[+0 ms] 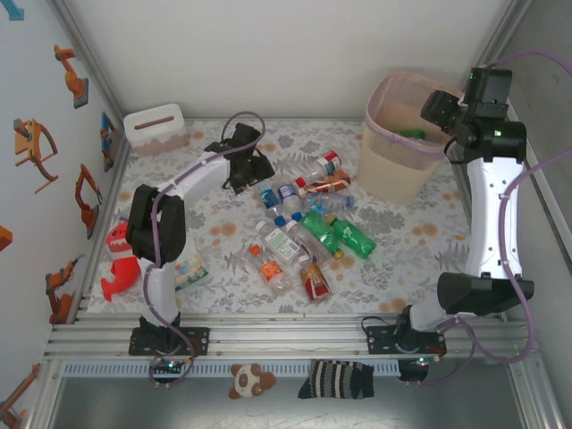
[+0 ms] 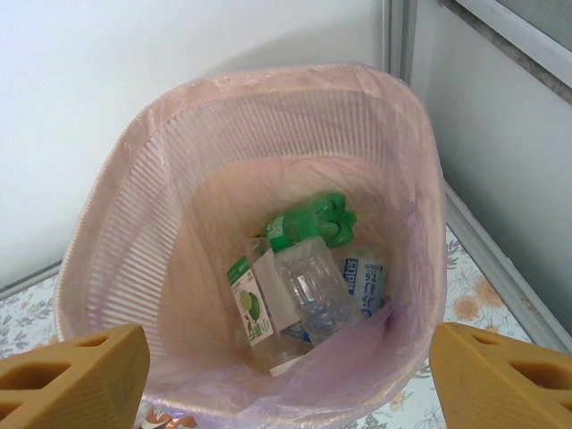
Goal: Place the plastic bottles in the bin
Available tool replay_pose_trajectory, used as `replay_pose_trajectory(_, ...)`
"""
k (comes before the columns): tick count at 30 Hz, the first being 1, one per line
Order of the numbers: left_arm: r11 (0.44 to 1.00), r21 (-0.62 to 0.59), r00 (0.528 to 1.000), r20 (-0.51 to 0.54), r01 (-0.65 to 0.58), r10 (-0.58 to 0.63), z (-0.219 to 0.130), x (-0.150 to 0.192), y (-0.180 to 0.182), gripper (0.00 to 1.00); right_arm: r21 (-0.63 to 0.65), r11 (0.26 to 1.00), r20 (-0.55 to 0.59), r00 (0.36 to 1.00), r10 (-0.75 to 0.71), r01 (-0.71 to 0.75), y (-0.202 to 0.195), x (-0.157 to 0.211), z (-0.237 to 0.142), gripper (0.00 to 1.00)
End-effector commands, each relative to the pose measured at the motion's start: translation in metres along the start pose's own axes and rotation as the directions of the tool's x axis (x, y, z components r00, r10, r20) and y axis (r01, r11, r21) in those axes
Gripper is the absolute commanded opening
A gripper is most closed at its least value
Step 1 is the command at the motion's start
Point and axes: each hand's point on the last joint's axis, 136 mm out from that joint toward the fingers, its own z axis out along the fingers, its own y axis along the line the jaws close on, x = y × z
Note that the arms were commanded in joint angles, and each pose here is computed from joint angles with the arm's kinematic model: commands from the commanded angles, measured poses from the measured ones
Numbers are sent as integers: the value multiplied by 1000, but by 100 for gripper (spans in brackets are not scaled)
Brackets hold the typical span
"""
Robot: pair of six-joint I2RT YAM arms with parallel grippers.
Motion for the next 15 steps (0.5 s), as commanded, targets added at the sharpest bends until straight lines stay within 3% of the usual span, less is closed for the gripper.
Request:
replay_pose_trajectory(1,999,-21,999,-19,46,-46,10,0,0,78,-19,1000,59,998,7,-6,2,-15,-14,80)
replay_pose_trajectory(15,997,-54,993,-102,58,-64,50,17,11,70,-27,1000,58,998,17,-15,1,-9,-15,79)
